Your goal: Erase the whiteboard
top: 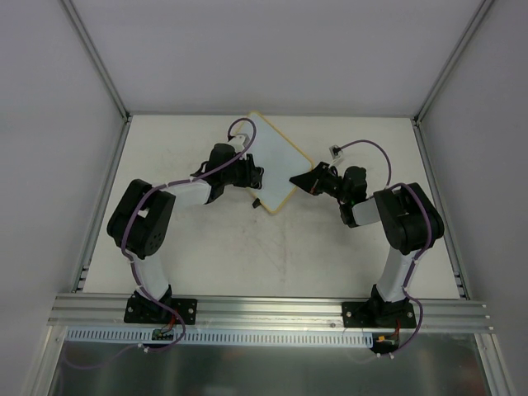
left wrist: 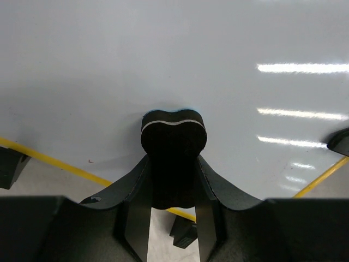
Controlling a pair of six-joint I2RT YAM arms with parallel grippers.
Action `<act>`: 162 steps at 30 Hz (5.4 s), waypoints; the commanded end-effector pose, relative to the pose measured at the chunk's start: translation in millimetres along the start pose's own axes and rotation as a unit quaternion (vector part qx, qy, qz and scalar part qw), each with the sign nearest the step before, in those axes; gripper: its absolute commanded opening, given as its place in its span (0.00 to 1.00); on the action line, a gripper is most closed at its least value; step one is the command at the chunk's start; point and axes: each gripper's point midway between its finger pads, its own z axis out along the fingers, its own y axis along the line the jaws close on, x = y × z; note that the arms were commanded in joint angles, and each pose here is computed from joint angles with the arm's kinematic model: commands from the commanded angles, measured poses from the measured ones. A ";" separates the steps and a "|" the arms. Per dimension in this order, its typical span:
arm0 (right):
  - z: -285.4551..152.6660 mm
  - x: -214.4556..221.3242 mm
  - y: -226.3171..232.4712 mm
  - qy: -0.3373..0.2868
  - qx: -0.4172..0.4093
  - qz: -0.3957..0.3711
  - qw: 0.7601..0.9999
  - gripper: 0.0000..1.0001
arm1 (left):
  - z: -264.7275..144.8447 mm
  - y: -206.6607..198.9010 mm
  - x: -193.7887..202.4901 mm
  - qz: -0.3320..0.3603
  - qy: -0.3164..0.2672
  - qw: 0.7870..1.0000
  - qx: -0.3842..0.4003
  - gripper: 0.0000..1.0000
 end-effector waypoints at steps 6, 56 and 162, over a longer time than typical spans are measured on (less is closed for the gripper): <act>1.3 -25.7 79.5 -0.034 -0.152 -0.102 0.983 0.00 | -4.2 72.7 7.8 -0.017 0.013 0.992 -0.128 0.00; 3.3 -28.6 77.0 -0.038 -0.150 -0.101 0.983 0.00 | 7.5 -76.7 105.0 0.024 0.095 0.995 -0.034 0.00; -1.1 -31.3 77.0 -0.041 -0.148 -0.102 0.983 0.00 | -60.4 57.4 9.7 -0.022 0.105 0.969 -0.221 0.00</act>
